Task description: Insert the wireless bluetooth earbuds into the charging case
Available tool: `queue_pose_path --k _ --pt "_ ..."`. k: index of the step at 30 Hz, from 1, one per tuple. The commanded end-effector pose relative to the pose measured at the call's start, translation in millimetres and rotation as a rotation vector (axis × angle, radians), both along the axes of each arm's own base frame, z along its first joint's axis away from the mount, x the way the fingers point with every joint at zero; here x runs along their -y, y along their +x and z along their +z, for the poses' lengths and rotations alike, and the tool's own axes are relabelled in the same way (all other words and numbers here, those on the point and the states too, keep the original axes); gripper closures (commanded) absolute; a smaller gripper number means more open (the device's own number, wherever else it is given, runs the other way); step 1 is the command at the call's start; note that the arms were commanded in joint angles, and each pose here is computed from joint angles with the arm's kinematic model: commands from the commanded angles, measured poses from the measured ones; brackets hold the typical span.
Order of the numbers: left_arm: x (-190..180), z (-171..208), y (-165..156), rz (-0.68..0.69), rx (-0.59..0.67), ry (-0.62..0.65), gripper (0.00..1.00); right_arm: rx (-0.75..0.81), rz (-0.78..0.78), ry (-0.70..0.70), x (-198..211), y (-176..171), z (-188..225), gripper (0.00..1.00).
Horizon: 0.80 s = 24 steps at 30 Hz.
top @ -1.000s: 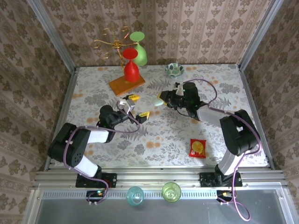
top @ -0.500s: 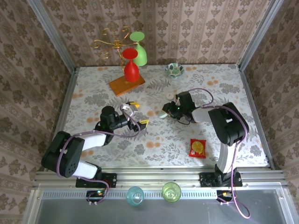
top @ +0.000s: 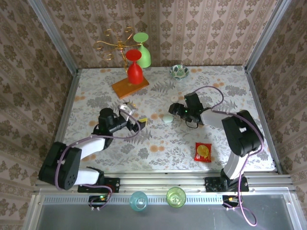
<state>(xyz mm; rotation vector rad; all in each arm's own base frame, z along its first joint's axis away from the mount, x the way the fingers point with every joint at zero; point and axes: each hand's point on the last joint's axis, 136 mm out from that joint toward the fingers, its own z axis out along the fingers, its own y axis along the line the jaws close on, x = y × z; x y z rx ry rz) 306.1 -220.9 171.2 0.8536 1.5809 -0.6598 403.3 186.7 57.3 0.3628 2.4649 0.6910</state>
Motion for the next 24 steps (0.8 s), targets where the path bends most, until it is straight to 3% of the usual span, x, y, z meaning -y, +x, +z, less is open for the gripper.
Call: queue_pose_path --k 1,6,12,19,24 --pt "-33 25 20 0.220 0.072 0.031 0.00 0.145 -0.027 -0.242 39 8 47 0.14" --pt "-104 37 34 0.569 0.136 0.151 0.00 0.374 -0.094 -0.507 89 9 110 0.06" --pt "-170 7 40 0.814 0.081 0.279 0.00 0.468 -0.166 -0.821 156 -5 125 0.00" --pt "-199 -31 61 0.890 0.009 0.212 0.00 0.545 -0.210 -0.767 192 -7 85 0.00" --pt "-214 -49 78 0.913 -0.048 0.099 0.00 0.577 -0.205 -0.665 200 -6 53 0.00"
